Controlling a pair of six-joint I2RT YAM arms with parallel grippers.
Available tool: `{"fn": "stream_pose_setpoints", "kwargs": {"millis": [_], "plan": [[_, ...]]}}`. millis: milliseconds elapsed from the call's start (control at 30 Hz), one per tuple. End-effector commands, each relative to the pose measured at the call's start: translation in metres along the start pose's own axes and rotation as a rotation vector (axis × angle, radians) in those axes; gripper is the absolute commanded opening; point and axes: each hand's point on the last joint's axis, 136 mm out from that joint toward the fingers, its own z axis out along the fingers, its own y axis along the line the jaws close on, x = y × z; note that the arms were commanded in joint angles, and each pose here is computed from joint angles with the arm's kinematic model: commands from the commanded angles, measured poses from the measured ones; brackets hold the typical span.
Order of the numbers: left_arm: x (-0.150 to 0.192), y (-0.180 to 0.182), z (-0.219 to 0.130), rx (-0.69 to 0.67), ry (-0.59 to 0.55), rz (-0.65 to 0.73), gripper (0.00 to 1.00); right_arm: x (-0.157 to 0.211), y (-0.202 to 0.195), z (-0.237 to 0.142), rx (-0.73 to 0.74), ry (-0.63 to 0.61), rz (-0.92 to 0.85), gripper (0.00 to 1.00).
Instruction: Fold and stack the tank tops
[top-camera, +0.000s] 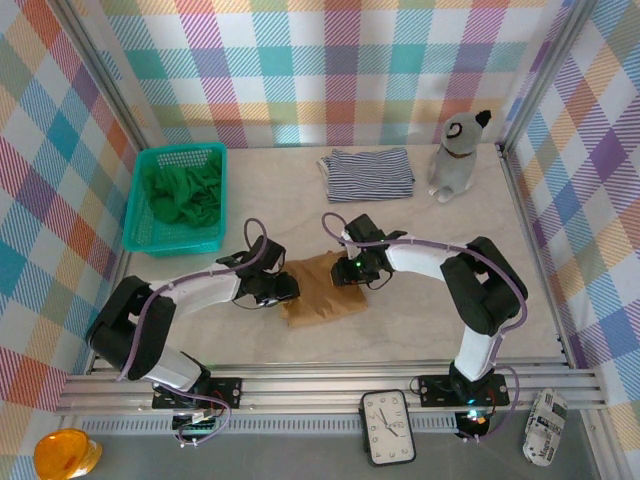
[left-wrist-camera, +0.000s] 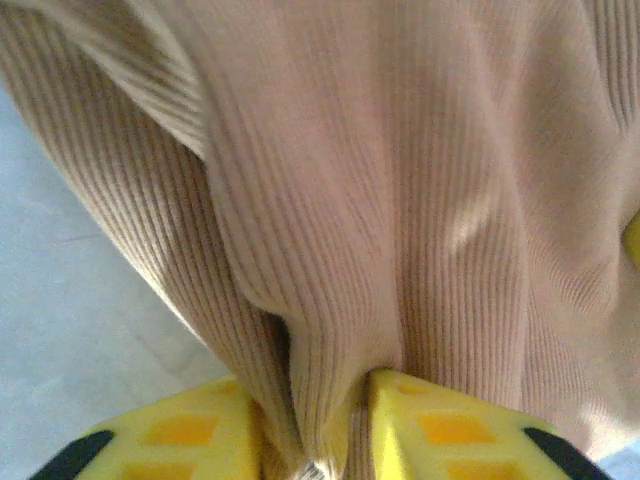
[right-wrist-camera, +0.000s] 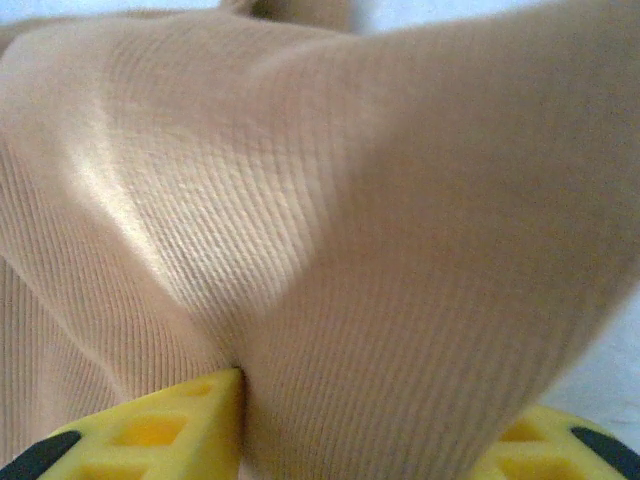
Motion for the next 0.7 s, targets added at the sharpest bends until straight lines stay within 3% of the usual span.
{"fn": "stream_pose_setpoints", "kwargs": {"millis": [0,133,333,567,667], "plan": [[-0.011,-0.017,0.003,0.074,-0.018,-0.014,0.38,0.034,0.004,0.013,-0.022,0.118,0.024,0.39],[-0.016,-0.025,0.004,0.093,-0.028,-0.009,0.42,0.037,0.005,0.015,-0.038,0.126,0.038,0.37],[0.003,-0.004,0.027,-0.093,0.103,0.059,0.37,0.035,0.007,0.013,-0.036,0.123,0.033,0.29],[0.003,-0.010,0.038,-0.090,0.142,0.084,0.07,0.028,0.001,-0.004,-0.018,0.077,0.046,0.12],[-0.008,-0.020,0.030,-0.084,0.128,0.112,0.00,0.017,-0.009,-0.017,-0.028,0.043,0.077,0.05]]}}
